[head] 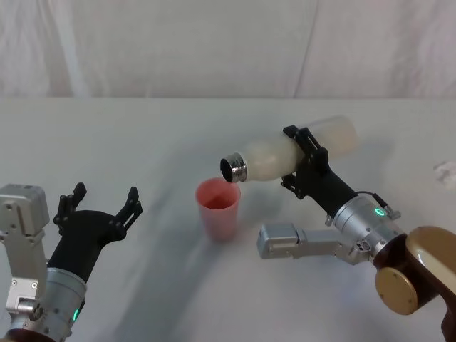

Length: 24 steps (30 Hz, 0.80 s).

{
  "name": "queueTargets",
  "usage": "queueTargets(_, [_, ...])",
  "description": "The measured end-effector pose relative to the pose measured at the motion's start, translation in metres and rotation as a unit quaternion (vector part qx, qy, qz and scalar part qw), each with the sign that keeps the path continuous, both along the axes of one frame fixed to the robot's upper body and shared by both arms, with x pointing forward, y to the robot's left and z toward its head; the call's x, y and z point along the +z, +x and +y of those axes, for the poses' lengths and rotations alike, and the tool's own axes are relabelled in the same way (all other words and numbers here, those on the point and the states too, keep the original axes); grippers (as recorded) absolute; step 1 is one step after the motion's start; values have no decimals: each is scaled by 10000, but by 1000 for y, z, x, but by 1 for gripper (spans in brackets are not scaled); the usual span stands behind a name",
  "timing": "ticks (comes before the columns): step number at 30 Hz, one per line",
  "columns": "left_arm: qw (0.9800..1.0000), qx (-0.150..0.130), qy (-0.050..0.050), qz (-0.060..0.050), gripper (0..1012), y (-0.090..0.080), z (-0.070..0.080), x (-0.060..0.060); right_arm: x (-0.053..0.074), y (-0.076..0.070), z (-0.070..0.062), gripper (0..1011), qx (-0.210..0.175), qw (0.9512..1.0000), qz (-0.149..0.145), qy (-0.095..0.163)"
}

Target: Grasp the thermos with one hand and pour water into the cup lid.

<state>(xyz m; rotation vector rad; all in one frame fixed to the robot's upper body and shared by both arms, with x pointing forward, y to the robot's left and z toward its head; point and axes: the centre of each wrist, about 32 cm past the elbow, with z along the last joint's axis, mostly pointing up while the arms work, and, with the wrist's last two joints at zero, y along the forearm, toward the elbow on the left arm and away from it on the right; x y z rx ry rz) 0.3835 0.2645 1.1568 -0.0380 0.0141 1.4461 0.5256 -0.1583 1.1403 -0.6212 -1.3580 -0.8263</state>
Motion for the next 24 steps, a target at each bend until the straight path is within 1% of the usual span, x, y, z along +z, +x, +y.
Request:
queueTargets(10, [10000, 0, 0, 0, 1001, 0, 0, 0, 4, 6, 0, 959, 21, 9999, -92, -52])
queueTargets(24, [10000, 0, 0, 0, 1001, 0, 0, 0, 7, 8, -2, 959, 54, 9994, -283, -187])
